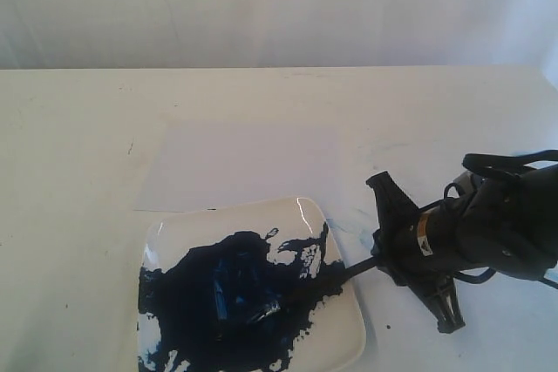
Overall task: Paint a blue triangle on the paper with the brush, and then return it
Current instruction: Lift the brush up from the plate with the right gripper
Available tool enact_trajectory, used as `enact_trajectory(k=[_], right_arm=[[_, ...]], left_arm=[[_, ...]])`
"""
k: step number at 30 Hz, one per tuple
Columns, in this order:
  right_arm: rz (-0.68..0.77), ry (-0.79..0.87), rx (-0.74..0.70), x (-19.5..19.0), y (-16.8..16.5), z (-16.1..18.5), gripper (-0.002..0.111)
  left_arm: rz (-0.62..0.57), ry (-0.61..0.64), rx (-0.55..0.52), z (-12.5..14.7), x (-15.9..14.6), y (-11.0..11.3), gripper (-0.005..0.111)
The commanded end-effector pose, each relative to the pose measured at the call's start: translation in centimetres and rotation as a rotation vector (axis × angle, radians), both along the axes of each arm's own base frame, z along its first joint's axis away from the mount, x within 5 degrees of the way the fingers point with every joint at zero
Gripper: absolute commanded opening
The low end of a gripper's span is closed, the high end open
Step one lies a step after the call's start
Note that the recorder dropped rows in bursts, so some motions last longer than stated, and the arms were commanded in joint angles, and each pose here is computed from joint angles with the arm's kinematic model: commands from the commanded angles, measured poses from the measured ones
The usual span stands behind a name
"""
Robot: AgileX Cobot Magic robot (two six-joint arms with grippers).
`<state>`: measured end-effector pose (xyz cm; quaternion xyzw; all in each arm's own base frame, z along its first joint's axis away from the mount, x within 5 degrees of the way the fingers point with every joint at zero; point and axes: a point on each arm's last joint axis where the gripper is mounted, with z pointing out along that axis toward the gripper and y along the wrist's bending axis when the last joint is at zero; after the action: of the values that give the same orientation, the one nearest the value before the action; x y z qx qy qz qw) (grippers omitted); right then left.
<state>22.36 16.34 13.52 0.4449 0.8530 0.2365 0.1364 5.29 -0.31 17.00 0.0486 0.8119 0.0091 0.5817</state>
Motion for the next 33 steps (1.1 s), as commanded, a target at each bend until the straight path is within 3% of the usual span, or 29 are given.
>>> enact_trajectory(k=[1, 11, 20, 26, 33], right_arm=[[0.018, -0.035, 0.032, 0.3, 0.1, 0.4, 0.000], [0.028, -0.067, 0.076, 0.4, 0.5, 0.9, 0.000], [0.066, -0.214, 0.164, 1.3, 0.6, 4.3, 0.000], [0.224, -0.451, 0.154, 2.3, 0.9, 8.4, 0.000], [0.565, -0.958, 0.039, 2.8, 2.1, 13.6, 0.000]], left_arm=[[-0.002, -0.005, -0.011, 0.0, 0.0, 0.0, 0.000], [-0.002, -0.005, -0.011, 0.0, 0.0, 0.0, 0.000], [-0.002, -0.005, -0.011, 0.0, 0.0, 0.0, 0.000], [-0.002, -0.005, -0.011, 0.0, 0.0, 0.0, 0.000], [-0.002, -0.005, -0.011, 0.0, 0.0, 0.0, 0.000]])
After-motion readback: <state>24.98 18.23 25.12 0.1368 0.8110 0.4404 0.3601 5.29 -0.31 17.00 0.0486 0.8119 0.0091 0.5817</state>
